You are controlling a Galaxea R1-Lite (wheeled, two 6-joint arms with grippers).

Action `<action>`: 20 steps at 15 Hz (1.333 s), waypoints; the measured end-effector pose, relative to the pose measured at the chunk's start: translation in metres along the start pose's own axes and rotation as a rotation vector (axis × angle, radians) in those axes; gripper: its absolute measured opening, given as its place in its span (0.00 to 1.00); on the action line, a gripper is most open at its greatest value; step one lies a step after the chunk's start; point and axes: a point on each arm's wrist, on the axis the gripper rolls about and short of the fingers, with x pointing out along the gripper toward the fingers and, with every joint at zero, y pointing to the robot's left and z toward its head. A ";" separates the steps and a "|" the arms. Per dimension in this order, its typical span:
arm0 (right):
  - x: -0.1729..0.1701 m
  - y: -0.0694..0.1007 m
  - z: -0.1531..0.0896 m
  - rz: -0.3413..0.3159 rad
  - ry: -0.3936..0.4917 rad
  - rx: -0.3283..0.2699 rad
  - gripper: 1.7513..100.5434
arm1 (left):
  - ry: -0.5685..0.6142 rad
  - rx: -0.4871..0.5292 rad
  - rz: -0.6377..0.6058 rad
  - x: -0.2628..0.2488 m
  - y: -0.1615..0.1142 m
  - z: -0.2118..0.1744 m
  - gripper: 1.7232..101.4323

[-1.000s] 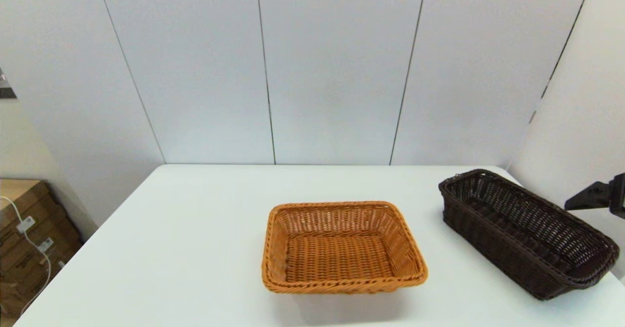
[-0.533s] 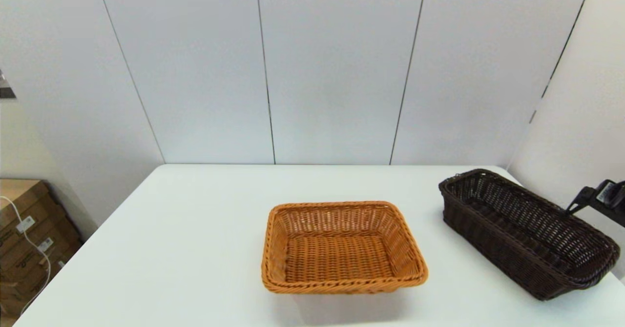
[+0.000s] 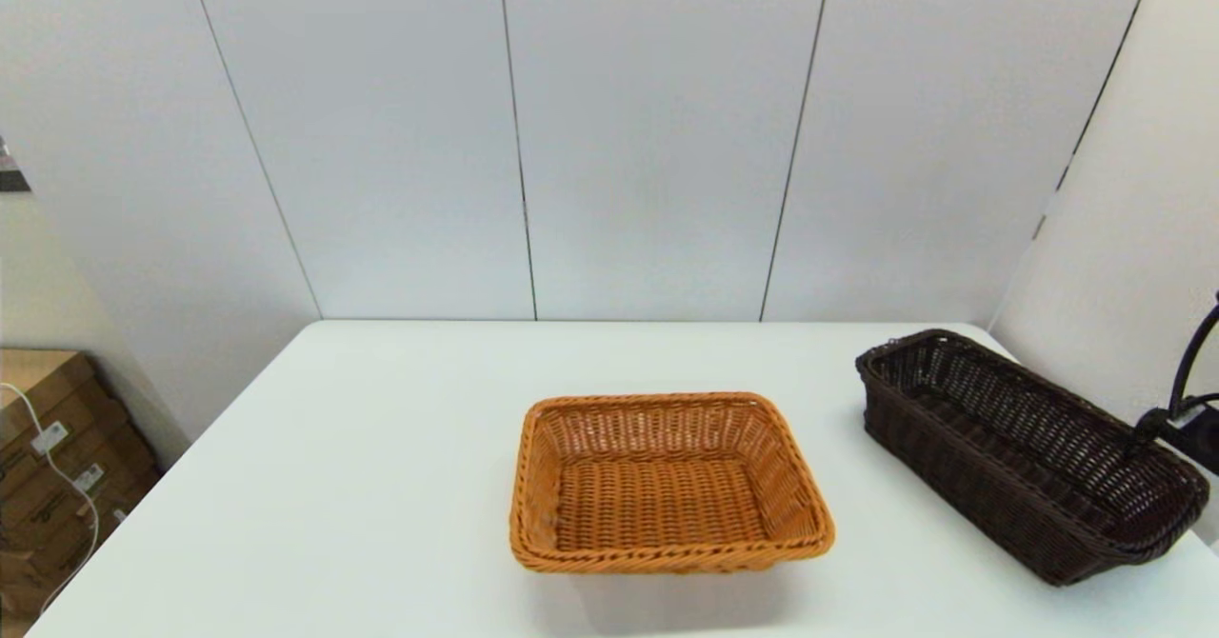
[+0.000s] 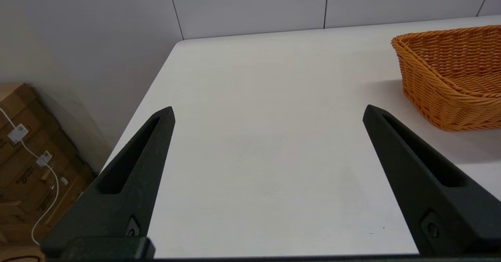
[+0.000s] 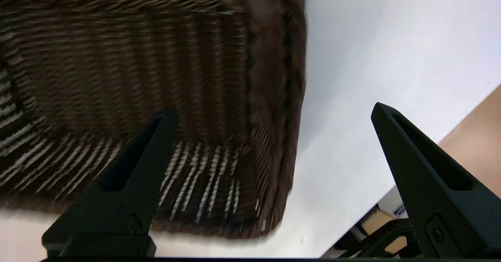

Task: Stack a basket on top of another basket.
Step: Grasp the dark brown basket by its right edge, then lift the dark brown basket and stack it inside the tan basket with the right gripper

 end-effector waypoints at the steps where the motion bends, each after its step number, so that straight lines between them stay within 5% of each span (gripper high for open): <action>1: 0.010 0.001 0.002 -0.018 0.023 0.002 0.97 | 0.000 0.000 0.000 0.000 0.000 0.000 0.96; 9: 0.079 0.006 0.004 -0.121 0.174 0.001 0.97 | 0.000 0.000 0.000 0.000 0.000 0.000 0.96; 14: 0.084 0.007 0.002 -0.102 0.209 0.003 0.57 | 0.001 0.001 -0.001 0.000 0.000 0.000 0.96; 20: 0.074 0.009 0.002 -0.024 0.231 0.010 0.29 | 0.001 0.000 -0.002 0.000 0.000 0.000 0.96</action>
